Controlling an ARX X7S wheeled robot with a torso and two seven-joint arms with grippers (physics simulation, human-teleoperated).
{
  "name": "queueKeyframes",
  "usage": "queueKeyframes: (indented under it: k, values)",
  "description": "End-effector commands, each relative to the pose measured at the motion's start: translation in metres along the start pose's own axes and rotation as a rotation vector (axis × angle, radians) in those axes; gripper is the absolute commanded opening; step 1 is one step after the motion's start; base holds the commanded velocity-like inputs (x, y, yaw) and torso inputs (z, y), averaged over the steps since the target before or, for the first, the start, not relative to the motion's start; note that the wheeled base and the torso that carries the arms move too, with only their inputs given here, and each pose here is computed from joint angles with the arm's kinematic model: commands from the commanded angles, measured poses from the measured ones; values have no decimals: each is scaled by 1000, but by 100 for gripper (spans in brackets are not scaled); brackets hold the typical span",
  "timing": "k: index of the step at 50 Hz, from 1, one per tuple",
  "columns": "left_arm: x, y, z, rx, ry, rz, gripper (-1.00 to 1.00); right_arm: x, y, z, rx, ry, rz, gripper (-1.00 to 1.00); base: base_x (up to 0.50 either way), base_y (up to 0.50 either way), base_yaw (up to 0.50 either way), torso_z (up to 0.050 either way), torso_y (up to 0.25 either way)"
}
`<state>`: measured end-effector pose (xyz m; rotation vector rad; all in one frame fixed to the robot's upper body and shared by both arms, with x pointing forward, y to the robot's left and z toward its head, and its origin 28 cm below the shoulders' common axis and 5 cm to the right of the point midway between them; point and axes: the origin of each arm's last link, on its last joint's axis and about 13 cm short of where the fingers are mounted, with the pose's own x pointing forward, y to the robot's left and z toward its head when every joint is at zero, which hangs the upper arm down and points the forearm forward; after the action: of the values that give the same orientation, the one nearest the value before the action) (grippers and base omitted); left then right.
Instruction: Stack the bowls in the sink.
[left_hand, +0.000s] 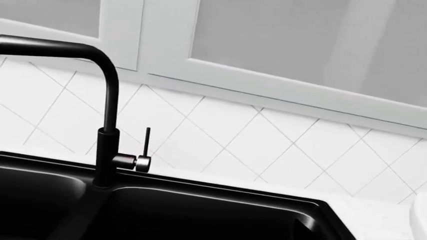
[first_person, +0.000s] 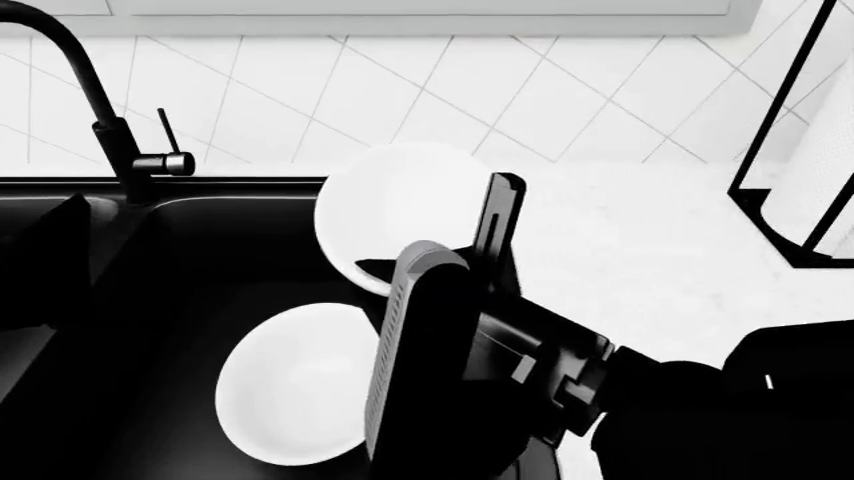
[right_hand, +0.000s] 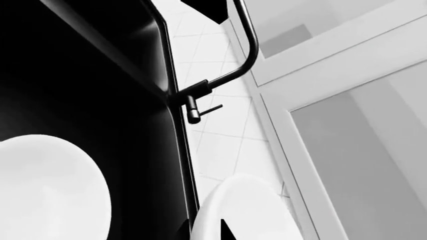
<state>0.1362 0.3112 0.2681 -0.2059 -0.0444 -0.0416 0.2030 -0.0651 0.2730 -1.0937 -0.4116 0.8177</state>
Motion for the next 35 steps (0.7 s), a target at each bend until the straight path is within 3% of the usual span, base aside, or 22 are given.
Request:
queueKeyframes:
  k: [1,35]
  values:
    - [0,1,-1,-2,3,5,100,14,-9,3,-9,-22,-12,-100,0,0,0,0,0]
    - [1,2,-3,-10,13,13,100,43,-6,-4,29,-7,15,-100,0,0,0,0,0]
